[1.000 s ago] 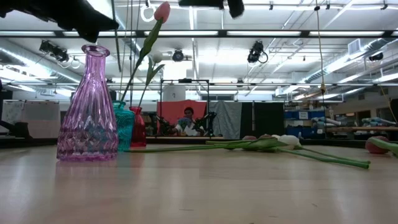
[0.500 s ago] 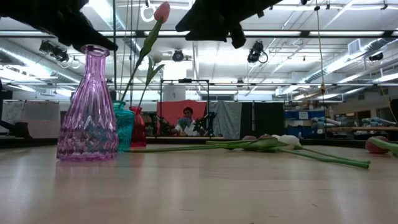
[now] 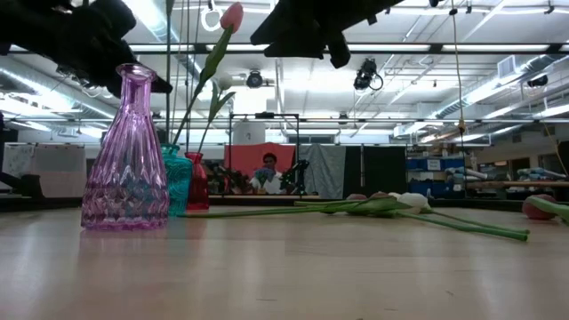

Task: Sort flowers into vase by color
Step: Put the left pink flower into the blue vase

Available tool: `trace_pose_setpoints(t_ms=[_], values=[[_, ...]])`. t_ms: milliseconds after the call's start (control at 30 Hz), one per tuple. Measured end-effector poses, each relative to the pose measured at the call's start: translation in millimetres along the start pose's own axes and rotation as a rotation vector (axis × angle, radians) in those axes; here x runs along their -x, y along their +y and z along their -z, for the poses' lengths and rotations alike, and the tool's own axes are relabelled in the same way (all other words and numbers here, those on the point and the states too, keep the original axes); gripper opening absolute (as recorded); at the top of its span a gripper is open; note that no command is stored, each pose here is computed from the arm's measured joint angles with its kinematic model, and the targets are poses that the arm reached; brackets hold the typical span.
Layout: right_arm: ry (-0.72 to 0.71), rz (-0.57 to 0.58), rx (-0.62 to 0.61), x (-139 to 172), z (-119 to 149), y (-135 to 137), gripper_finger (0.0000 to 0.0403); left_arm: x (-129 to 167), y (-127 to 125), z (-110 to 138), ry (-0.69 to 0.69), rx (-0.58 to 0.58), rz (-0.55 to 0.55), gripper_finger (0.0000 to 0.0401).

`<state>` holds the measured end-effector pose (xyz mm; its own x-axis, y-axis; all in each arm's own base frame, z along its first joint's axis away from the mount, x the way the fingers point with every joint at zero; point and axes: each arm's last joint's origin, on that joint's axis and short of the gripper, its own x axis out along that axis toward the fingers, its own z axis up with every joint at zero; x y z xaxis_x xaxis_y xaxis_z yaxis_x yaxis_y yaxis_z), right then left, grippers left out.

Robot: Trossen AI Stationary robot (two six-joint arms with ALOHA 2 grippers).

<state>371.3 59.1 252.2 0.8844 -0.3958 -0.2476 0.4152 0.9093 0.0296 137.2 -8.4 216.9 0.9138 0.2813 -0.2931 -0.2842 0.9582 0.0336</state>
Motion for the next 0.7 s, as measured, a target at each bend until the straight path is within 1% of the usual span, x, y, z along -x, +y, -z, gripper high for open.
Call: trace_pose_setpoints(t_ms=[267,400,700], values=[[0.002,0.002,0.001,0,0,-1,0.0170,-6,2,20,0.032,0.034,-0.020,0.0000],[0.002,0.006,-0.001,-1,0,-2,0.0170,-9,4,31,0.013,0.052,-0.029,0.0000],[0.001,0.008,-0.004,-2,0,-2,0.0170,-14,7,46,-0.006,0.103,0.018,0.0001]])
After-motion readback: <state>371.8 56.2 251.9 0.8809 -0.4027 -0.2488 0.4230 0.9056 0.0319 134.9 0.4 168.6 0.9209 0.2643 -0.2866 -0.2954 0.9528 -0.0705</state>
